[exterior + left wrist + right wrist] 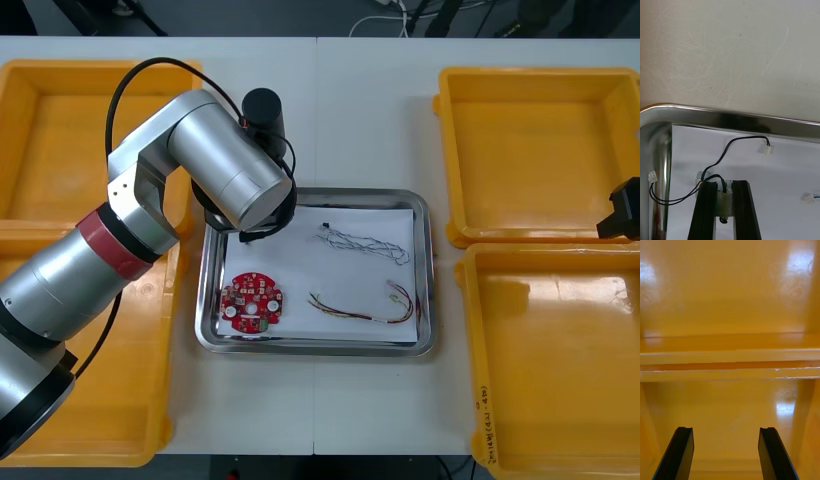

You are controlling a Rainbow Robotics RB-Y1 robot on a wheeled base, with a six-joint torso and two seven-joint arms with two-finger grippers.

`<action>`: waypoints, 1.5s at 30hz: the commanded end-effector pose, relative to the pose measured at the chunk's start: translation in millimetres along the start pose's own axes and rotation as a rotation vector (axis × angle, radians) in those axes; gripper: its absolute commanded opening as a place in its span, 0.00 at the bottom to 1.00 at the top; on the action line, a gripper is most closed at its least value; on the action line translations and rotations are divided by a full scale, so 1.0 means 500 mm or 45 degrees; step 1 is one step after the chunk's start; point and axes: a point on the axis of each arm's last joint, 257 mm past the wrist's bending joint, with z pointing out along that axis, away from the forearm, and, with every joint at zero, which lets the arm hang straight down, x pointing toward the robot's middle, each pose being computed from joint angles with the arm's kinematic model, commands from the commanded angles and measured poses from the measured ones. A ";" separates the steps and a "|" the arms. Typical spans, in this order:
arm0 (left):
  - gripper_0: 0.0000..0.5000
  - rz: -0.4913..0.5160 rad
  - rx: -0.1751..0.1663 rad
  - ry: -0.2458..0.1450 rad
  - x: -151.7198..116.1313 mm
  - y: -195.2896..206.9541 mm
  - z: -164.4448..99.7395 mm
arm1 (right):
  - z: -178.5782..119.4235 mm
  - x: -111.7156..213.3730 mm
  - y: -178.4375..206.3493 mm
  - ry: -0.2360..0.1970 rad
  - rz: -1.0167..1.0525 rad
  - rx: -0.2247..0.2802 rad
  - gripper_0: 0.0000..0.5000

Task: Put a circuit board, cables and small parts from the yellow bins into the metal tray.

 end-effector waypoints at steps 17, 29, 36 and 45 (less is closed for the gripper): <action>1.00 -0.133 0.084 -0.013 0.018 -0.052 0.006 | 0.008 0.024 -0.050 -0.025 0.146 0.044 1.00; 1.00 -0.149 0.089 -0.025 0.002 -0.041 -0.017 | 0.014 0.027 -0.048 -0.028 0.161 0.026 1.00; 1.00 -0.159 0.111 0.006 -0.009 -0.025 -0.074 | 0.017 0.030 -0.048 -0.027 0.158 0.024 1.00; 1.00 -0.117 0.113 0.071 -0.032 0.053 -0.158 | 0.018 0.029 -0.046 -0.027 0.154 0.019 1.00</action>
